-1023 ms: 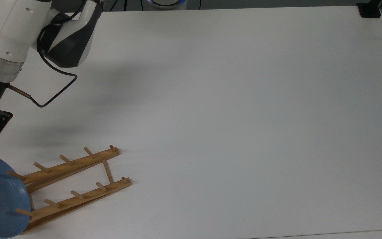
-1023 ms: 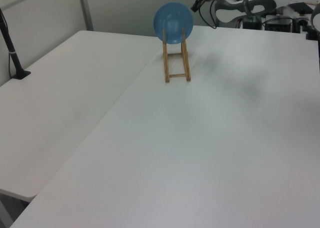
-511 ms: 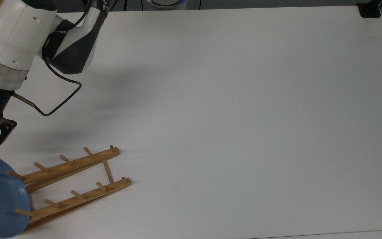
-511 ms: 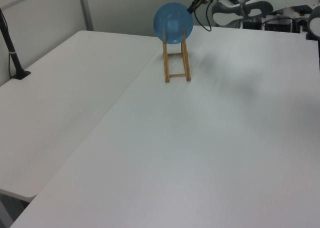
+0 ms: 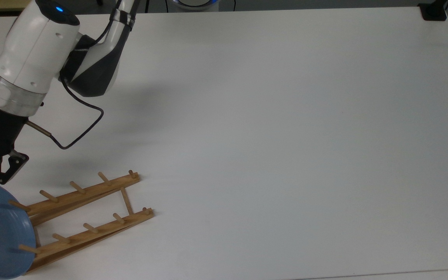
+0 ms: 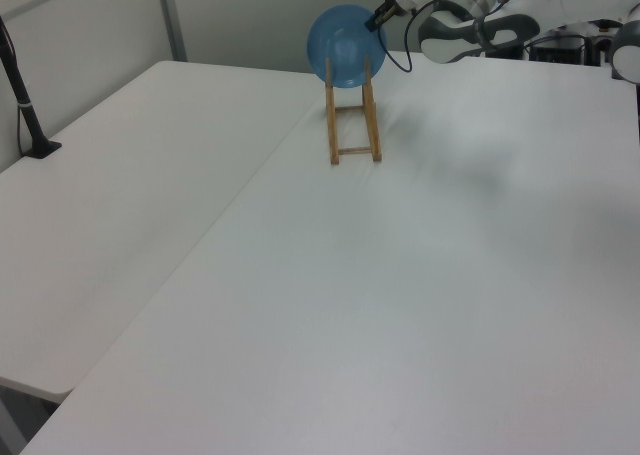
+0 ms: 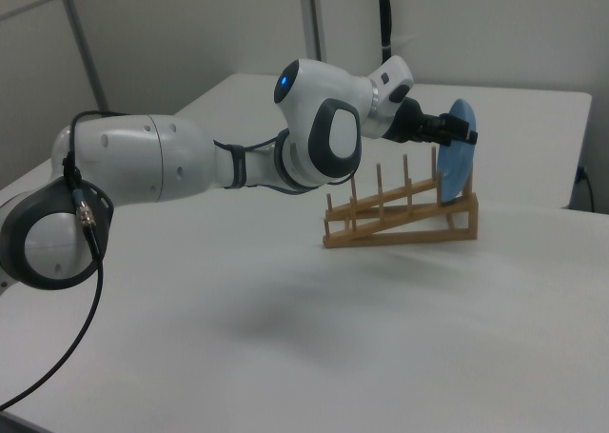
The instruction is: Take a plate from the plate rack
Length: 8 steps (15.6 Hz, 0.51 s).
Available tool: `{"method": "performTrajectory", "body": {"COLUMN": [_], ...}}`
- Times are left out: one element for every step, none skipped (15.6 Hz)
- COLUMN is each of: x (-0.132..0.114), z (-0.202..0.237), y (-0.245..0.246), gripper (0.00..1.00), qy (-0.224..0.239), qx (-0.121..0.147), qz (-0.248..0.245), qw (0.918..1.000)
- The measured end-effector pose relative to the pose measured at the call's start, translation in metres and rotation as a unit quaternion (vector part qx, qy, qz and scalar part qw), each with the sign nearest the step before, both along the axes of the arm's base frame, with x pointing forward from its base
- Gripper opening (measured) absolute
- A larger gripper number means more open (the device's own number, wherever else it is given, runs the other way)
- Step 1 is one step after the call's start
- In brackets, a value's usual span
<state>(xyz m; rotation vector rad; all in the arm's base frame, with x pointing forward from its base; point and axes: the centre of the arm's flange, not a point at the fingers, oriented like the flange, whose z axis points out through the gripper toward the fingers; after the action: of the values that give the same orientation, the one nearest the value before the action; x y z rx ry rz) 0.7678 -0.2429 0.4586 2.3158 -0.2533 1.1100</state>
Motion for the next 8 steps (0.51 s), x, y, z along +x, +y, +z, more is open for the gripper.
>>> {"method": "performTrajectory", "body": {"x": [0.001,0.003,0.004,0.006,0.007,0.008,0.009,0.009], "z": [-0.003,-0.005,-0.007,-0.01,-0.013,-0.017,-0.02,-0.024], "y": [0.0,0.0,0.0,-0.001,-0.001,-0.001,-0.001,-0.001], "gripper": [0.67,0.66,0.66,0.64,0.63,0.62,0.53,0.49], "qy": [-0.001,-0.002,-0.003,-0.002,-0.002,-0.002,0.0,0.001], "qx": [-0.001,-0.002,-0.004,-0.006,-0.006,-0.006,-0.006,-0.006], "qz": [-0.003,-0.004,-0.005,-0.006,-0.008,-0.009,-0.009,-0.01], "qw": [1.0,1.0,1.0,1.0,0.9999,0.9999,0.9999,0.9999]}}
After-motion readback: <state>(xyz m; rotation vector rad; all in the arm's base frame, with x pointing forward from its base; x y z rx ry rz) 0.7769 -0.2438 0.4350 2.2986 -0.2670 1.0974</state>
